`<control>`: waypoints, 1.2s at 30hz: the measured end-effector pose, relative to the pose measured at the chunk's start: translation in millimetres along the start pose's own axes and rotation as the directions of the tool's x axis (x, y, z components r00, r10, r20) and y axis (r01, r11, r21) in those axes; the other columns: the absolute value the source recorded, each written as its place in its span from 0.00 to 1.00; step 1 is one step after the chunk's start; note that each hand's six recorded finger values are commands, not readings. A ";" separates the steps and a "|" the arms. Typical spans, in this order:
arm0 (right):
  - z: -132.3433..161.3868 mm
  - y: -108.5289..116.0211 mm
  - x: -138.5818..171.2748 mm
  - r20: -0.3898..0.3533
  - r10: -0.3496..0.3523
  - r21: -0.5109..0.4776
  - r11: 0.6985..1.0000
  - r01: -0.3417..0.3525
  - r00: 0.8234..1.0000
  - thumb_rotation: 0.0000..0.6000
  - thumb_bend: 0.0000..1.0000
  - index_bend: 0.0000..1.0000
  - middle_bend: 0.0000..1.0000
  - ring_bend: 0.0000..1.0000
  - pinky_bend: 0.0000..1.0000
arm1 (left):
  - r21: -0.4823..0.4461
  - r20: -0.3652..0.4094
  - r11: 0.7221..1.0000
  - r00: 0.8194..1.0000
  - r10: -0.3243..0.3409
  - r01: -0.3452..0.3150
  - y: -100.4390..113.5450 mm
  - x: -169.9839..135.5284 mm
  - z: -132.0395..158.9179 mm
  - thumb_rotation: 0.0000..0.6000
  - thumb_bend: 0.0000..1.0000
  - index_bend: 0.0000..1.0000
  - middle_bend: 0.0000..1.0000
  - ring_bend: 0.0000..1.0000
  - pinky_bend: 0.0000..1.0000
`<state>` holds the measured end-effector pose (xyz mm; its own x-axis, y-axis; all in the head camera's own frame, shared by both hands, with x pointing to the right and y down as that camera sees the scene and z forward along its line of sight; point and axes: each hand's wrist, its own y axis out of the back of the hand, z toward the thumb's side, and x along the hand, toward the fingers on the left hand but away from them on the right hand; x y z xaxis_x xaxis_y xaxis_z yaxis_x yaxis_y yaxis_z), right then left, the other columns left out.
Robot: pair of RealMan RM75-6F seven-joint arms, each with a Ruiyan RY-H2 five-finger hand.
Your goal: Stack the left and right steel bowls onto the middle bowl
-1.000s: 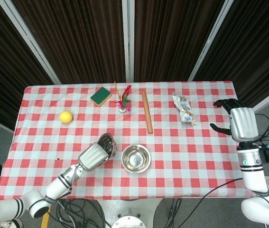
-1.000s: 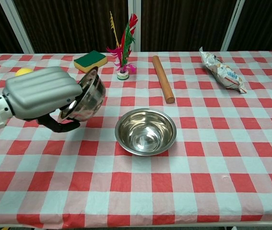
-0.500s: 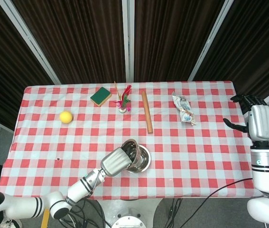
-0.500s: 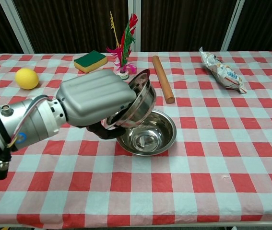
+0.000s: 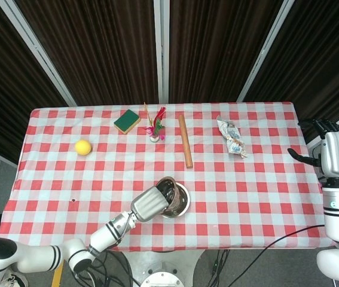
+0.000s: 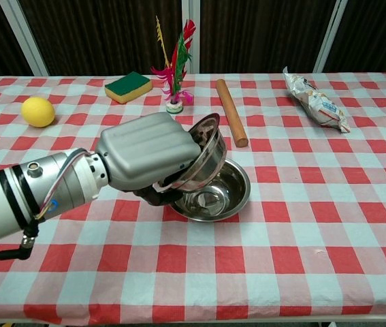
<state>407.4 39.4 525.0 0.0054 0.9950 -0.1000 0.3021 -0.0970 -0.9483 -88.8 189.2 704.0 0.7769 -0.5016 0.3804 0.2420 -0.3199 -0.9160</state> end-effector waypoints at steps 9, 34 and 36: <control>1.3 -1.0 -1.1 -0.005 0.001 -0.007 1.000 -0.001 1.000 1.00 0.00 0.37 0.41 0.31 0.35 | -0.008 0.064 1.000 0.998 0.016 -0.015 5.8 -6.0 4.7 1.00 0.25 0.39 0.62 0.60 0.70; 3.2 -11.6 39.5 -0.085 0.058 0.097 0.994 -0.049 0.995 1.00 0.00 0.32 0.33 0.22 0.33 | 0.048 -0.679 0.998 0.734 0.013 0.027 19.4 -182.3 -194.4 1.00 0.19 0.25 0.24 0.17 0.28; -0.3 -17.4 49.8 -0.086 0.075 0.140 0.988 -0.062 0.993 1.00 0.00 0.31 0.33 0.21 0.32 | 0.014 -0.746 0.999 0.665 0.031 -0.031 15.2 -211.0 -204.5 1.00 0.18 0.24 0.24 0.17 0.28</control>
<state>402.8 90.6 536.7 0.1103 0.9834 -0.1444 0.1652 -0.1614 -0.9730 -367.9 125.8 635.8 0.0906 -0.9432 0.3196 0.2264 -0.2930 -0.9289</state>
